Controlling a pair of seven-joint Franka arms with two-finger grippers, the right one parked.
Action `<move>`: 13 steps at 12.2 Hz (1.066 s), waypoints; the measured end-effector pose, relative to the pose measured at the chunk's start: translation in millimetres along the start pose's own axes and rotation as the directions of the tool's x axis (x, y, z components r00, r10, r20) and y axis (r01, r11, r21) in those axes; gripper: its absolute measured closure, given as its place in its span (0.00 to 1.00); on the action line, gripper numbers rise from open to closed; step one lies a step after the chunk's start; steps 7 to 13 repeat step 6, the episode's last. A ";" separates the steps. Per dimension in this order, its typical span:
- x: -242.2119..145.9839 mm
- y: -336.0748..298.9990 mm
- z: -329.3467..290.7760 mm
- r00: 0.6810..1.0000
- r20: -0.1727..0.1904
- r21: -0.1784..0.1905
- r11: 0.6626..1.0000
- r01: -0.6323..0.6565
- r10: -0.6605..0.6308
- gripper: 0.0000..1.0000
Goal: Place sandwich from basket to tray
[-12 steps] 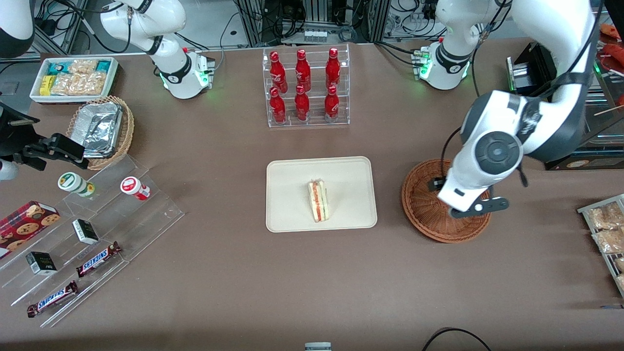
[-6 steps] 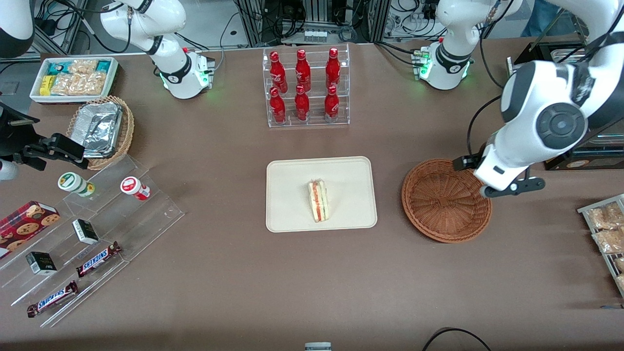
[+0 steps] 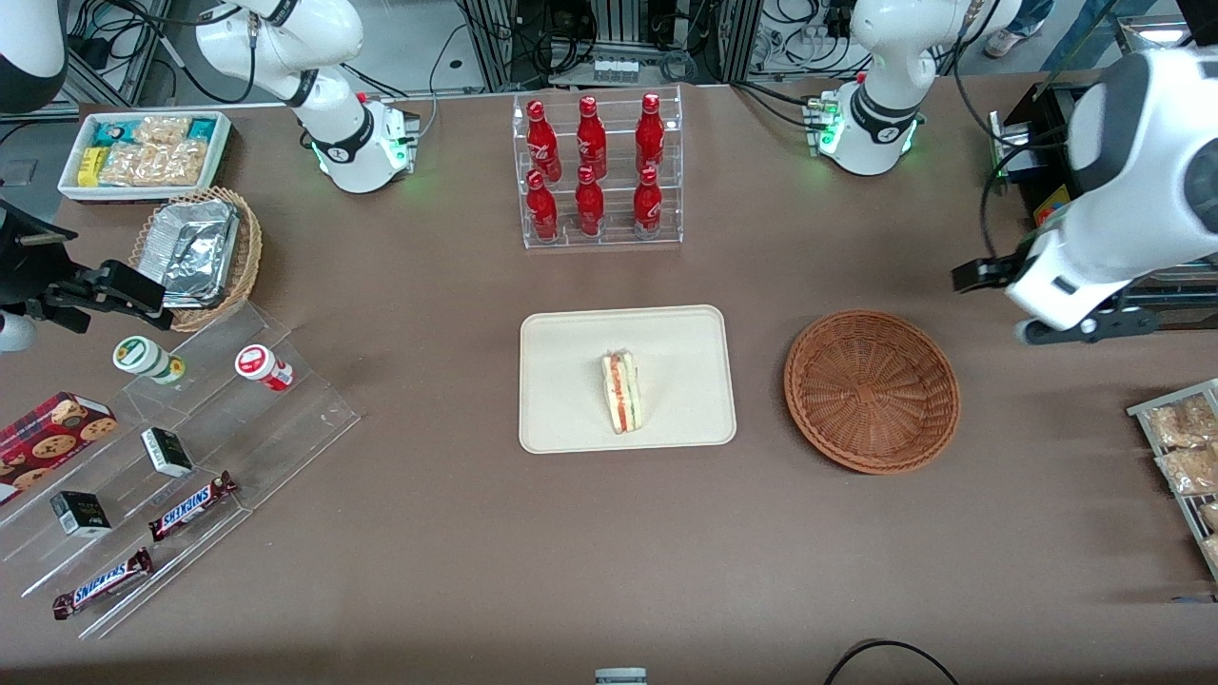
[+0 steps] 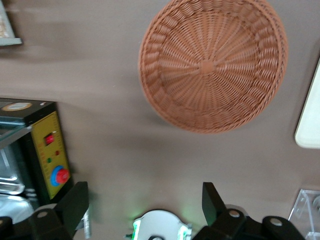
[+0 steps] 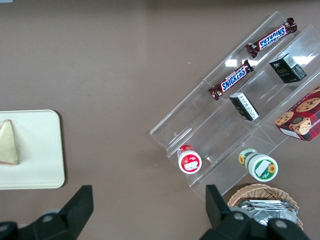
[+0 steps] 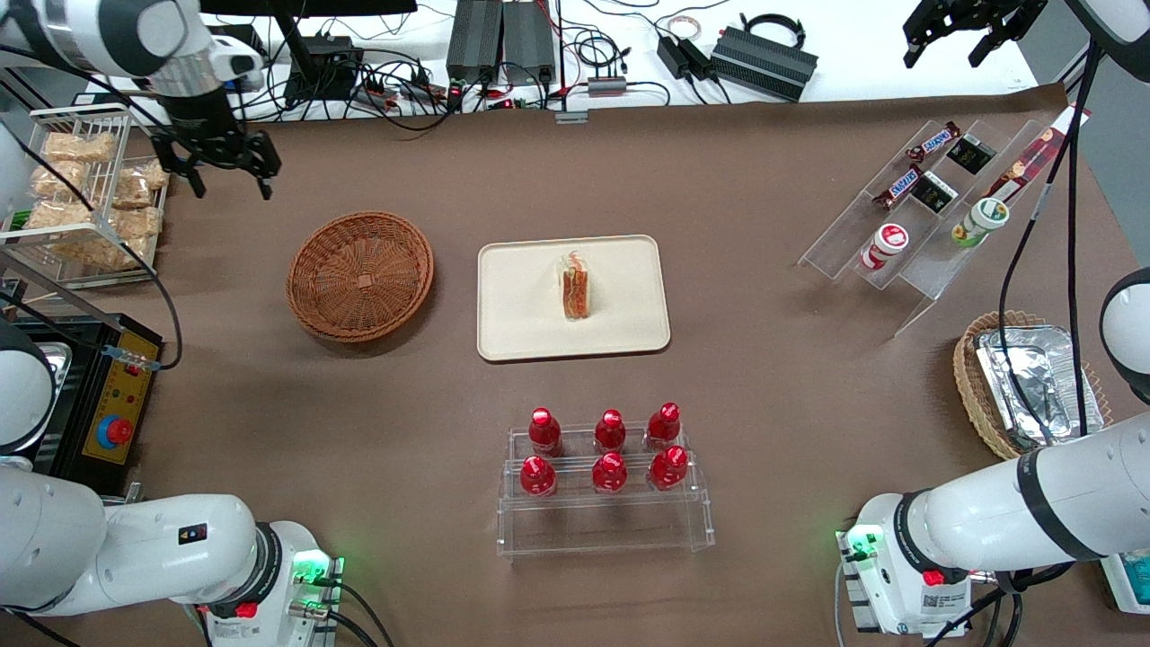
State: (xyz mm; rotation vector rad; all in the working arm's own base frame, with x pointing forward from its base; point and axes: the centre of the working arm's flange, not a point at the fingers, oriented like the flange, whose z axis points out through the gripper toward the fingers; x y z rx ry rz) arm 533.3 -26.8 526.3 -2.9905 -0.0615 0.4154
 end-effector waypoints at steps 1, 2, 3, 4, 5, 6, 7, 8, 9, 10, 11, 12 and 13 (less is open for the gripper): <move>-6.3 -14.7 -11.6 1.000 -0.002 -0.005 1.000 -0.006 0.006 0.00; -12.5 -28.3 -24.1 1.000 -0.011 -0.011 1.000 -0.004 0.004 0.00; -18.7 -40.3 -35.4 1.000 -0.016 -0.017 1.000 0.004 -0.005 0.00; -23.9 -51.1 -45.8 0.999 -0.024 -0.022 1.000 0.020 -0.020 0.00; -27.7 -61.0 -55.6 0.998 -0.041 -0.028 0.999 0.035 -0.037 0.00; -29.8 -68.7 -63.4 0.997 -0.059 -0.034 0.998 0.047 -0.049 0.00; -29.8 -68.7 -63.4 0.997 -0.059 -0.034 0.998 0.047 -0.049 0.00; -29.8 -68.7 -63.4 0.997 -0.059 -0.034 0.998 0.047 -0.049 0.00; -29.8 -68.7 -63.4 0.997 -0.059 -0.034 0.998 0.047 -0.049 0.00; -29.8 -68.7 -63.4 0.997 -0.059 -0.034 0.998 0.047 -0.049 0.00; -29.8 -68.7 -63.4 0.997 -0.059 -0.034 0.998 0.047 -0.049 0.00; -29.8 -68.7 -63.4 0.997 -0.059 -0.034 0.998 0.047 -0.049 0.00; -29.8 -68.7 -63.4 0.997 -0.059 -0.034 0.998 0.047 -0.049 0.00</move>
